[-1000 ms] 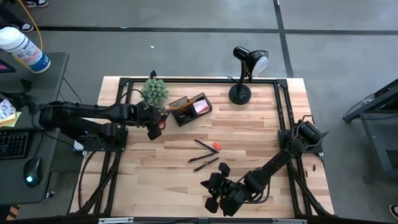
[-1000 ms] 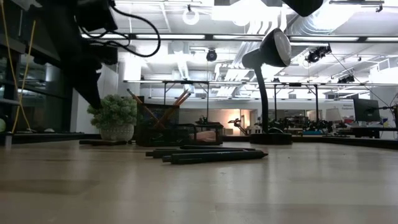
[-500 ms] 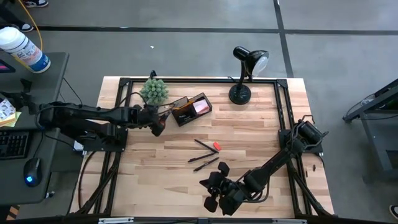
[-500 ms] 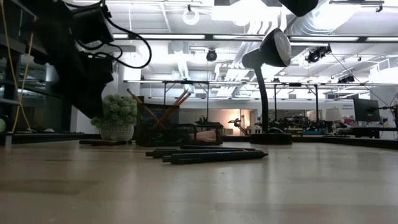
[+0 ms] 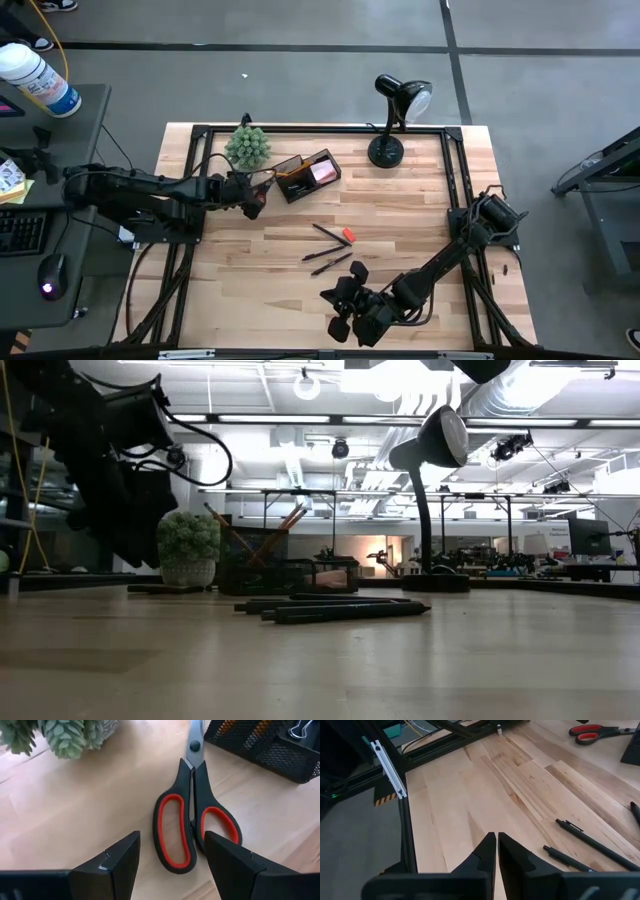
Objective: Pick and place office supplies into organizer
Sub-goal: Put the black scissor into the black desk organizer
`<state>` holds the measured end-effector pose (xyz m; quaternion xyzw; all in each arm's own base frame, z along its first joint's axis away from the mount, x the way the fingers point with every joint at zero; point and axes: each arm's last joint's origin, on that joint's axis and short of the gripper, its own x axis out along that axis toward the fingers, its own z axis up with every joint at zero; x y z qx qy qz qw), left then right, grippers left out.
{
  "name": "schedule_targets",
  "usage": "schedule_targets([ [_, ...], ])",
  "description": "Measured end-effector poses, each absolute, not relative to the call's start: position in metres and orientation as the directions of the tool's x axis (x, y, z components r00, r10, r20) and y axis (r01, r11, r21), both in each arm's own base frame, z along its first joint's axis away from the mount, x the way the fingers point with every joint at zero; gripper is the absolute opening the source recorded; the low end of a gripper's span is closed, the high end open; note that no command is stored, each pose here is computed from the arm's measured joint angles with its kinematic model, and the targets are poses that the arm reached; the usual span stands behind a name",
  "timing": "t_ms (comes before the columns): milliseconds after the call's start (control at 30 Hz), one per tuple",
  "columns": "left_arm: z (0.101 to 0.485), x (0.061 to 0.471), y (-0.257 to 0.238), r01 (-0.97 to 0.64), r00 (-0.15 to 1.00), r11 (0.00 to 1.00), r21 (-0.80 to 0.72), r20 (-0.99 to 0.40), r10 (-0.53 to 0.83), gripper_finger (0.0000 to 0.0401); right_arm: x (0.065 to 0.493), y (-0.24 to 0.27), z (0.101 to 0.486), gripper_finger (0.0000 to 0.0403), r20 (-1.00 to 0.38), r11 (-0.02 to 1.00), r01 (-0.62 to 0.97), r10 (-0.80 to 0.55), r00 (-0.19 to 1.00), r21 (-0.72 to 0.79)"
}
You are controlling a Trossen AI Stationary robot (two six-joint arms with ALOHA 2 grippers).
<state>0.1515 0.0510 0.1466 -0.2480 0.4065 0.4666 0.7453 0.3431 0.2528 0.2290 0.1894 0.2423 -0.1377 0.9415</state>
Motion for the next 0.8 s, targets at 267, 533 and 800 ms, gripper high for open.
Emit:
schedule_targets([
  [267, 0.143, 0.157, 0.052, -0.88, 0.253, 0.475, 0.011, -0.834, 0.49, 0.0209, 0.343, 0.253, 0.229, 0.0013, -0.519, 0.891, 0.34, -0.146, 0.842, 0.3],
  [533, 0.146, 0.164, 0.053, -0.888, 0.338, 0.445, -0.115, -0.819, 0.464, 0.0209, 0.343, 0.254, 0.228, 0.0016, -0.541, 0.895, 0.31, -0.096, 0.836, 0.32],
  [800, 0.129, 0.163, 0.051, -0.907, 0.218, 0.42, -0.03, -0.887, 0.406, 0.0209, 0.343, 0.255, 0.228, 0.0018, -0.542, 0.896, 0.308, -0.093, 0.835, 0.321],
])
